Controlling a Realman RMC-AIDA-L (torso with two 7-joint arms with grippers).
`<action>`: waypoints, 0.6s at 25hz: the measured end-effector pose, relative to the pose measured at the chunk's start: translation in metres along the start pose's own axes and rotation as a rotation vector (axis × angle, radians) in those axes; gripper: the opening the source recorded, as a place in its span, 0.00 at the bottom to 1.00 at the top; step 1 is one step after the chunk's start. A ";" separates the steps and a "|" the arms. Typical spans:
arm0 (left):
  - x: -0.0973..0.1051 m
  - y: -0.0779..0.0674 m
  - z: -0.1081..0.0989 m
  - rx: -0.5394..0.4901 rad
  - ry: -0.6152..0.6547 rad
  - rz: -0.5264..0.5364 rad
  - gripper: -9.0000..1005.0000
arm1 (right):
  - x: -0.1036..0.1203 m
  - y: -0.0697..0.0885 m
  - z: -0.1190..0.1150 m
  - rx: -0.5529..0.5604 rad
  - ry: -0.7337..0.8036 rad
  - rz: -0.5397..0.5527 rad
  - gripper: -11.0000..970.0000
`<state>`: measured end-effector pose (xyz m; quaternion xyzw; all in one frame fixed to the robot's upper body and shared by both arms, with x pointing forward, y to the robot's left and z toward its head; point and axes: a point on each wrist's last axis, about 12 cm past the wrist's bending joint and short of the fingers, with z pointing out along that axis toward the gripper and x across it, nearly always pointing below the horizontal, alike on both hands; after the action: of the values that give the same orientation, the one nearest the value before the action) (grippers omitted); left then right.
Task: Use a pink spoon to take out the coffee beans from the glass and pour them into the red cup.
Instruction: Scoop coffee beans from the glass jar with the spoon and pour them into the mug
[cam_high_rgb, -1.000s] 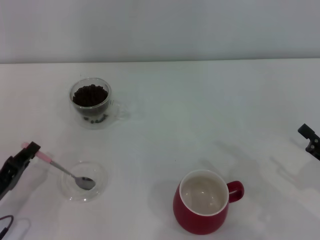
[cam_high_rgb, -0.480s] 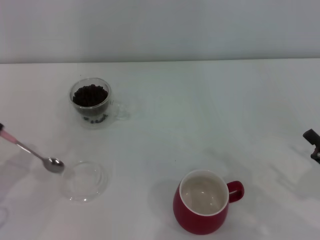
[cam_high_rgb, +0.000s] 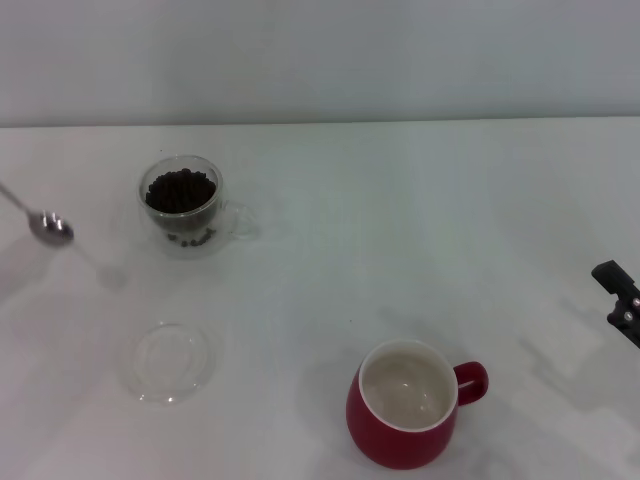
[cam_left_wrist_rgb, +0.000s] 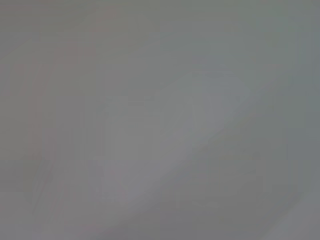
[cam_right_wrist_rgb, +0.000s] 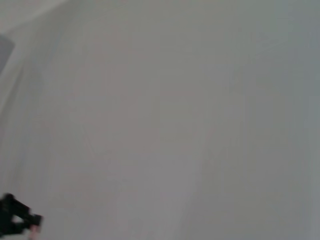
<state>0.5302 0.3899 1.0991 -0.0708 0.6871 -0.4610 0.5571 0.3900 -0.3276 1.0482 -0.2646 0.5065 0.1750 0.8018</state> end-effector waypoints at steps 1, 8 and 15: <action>-0.014 -0.002 0.010 0.016 0.018 0.009 0.14 | -0.001 0.001 0.001 -0.005 -0.012 0.018 0.78; -0.056 -0.011 0.056 0.012 0.121 0.050 0.14 | -0.011 0.009 0.001 -0.037 -0.108 0.097 0.78; -0.073 -0.015 0.108 -0.111 0.248 0.129 0.14 | -0.014 0.012 0.001 -0.044 -0.145 0.132 0.78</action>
<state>0.6405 0.3658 1.1658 0.0000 0.7783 -0.3906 0.4916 0.3777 -0.3175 1.0582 -0.2348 0.4596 0.2570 0.8171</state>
